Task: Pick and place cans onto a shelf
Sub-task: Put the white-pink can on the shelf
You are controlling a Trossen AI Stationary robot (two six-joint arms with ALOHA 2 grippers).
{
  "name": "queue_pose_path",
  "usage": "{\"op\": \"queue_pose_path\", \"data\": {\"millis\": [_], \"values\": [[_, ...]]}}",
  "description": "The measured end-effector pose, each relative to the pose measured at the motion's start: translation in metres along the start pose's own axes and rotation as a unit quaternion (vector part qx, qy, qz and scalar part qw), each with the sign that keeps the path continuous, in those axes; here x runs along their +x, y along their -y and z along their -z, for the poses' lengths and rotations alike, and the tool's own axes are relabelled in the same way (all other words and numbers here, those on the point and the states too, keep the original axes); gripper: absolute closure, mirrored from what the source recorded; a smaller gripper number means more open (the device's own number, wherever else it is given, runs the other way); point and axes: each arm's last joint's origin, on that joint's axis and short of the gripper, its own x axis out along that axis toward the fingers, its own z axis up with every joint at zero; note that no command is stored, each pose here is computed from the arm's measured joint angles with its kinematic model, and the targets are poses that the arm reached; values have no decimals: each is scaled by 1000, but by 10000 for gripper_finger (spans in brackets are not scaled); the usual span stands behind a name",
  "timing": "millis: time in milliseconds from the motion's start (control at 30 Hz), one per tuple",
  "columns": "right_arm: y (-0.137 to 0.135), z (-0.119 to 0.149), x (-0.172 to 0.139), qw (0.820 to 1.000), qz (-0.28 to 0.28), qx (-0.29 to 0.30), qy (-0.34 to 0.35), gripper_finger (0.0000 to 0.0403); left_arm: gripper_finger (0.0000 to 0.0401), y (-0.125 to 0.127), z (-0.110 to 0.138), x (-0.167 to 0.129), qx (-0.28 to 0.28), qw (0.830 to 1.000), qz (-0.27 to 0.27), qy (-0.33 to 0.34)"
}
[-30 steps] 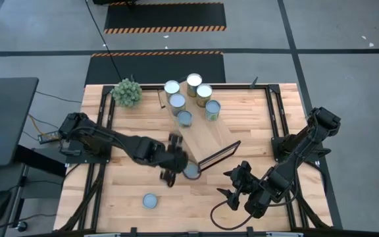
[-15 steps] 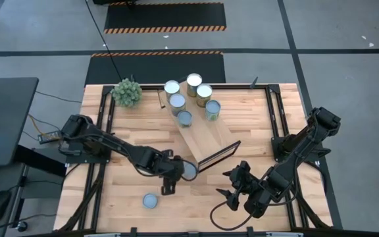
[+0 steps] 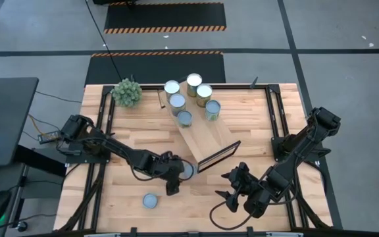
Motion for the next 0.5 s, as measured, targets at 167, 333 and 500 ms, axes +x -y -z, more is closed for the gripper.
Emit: {"op": "queue_pose_path", "data": {"millis": [167,333,500], "values": [[1,-3,2,1000,1,6,3,57,119,-3,-4,1,-26,999,-27,30],[0,-3,3,1000,0,7,3,57,120,-3,-7,0,-8,998,-44,54],[0,-4,3,1000,0,7,4,57,131,-11,-9,7,-86,992,-65,64]]}}
